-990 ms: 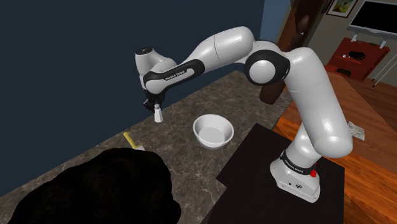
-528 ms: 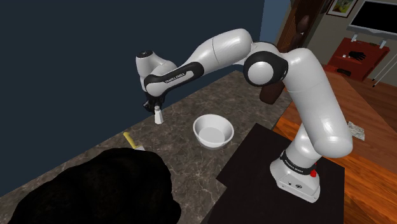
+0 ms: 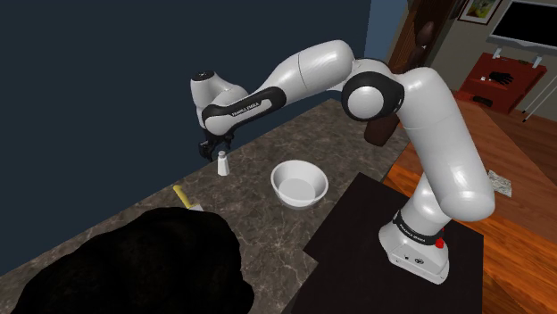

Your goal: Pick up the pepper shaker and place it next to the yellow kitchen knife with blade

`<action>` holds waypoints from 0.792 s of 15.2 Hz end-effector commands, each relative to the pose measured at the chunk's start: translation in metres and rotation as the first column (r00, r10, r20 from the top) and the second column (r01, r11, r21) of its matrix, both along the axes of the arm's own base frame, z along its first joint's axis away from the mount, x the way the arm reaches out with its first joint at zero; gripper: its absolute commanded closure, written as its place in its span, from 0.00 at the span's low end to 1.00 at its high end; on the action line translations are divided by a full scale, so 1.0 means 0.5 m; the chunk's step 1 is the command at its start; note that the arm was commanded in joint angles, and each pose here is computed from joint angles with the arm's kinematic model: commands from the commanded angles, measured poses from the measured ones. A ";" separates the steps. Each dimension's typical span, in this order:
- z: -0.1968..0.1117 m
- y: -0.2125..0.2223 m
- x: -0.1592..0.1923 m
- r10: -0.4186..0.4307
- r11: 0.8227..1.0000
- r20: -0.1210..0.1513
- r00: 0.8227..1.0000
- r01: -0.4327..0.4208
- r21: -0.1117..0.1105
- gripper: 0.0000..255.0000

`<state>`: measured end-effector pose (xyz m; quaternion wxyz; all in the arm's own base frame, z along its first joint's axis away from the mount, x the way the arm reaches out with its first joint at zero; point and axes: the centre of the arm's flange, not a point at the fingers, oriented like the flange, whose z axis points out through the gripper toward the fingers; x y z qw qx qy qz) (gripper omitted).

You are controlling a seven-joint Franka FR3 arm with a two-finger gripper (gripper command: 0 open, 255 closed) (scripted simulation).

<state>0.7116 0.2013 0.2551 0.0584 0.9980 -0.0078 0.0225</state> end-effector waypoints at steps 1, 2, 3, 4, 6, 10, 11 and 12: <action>0.026 0.003 -0.001 0.000 1.000 0.000 1.000 0.000 0.000 0.00; 0.052 0.006 -0.002 0.000 1.000 0.000 1.000 0.000 0.000 0.00; 0.079 0.009 -0.003 0.000 1.000 0.000 1.000 0.000 0.000 0.00; 0.099 0.012 -0.004 0.000 1.000 0.000 1.000 0.000 0.000 0.00; 0.099 0.012 -0.004 0.000 1.000 0.000 1.000 0.000 0.000 0.00; 0.099 0.012 -0.004 0.000 1.000 0.000 1.000 0.000 0.000 0.00; 0.099 0.012 -0.004 0.000 1.000 0.000 1.000 0.000 0.000 0.00; 0.099 0.012 -0.004 0.000 1.000 0.000 1.000 0.000 0.000 0.00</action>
